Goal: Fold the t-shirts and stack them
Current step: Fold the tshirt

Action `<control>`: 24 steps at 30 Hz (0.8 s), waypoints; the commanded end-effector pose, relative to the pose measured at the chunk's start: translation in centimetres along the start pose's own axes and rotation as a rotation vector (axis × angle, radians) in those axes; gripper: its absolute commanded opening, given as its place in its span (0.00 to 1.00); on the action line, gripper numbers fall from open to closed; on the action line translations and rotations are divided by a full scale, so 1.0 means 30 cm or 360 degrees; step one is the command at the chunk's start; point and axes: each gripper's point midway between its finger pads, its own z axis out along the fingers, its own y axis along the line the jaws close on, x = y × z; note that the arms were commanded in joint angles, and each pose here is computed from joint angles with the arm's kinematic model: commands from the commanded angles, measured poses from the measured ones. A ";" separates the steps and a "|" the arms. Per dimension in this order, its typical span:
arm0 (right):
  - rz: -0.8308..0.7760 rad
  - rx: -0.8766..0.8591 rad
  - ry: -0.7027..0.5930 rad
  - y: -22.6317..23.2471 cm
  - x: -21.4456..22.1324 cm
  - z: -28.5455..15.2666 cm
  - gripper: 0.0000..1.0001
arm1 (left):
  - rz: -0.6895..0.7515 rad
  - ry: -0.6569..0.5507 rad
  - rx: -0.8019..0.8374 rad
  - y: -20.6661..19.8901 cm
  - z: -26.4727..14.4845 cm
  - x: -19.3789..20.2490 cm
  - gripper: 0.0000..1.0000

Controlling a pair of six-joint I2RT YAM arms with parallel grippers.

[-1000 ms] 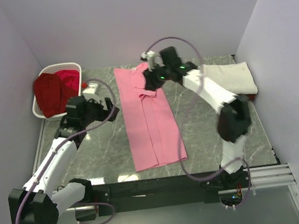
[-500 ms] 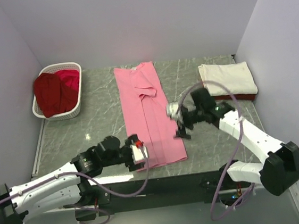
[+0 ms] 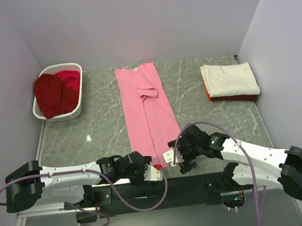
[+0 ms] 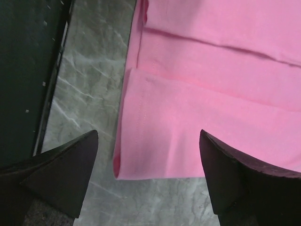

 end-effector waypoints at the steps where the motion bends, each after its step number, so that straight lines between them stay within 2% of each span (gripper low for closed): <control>1: -0.0060 0.0130 0.0098 -0.063 0.026 0.013 0.93 | 0.0044 0.0009 -0.0035 0.010 0.018 0.009 0.70; 10: -0.0102 0.0058 0.0216 -0.007 0.103 0.040 0.86 | 0.0071 0.0168 -0.0117 0.034 0.051 0.088 0.61; 18: -0.0168 -0.0004 0.0314 0.034 0.180 0.073 0.81 | 0.0093 0.0234 -0.0144 0.042 0.057 0.126 0.43; 21: -0.0149 -0.0007 0.0320 0.031 0.182 0.083 0.73 | 0.0083 0.0250 -0.0140 0.046 0.057 0.136 0.35; 24: -0.0140 -0.0016 0.0335 0.023 0.185 0.087 0.57 | 0.0083 0.0248 -0.0124 0.044 0.055 0.140 0.26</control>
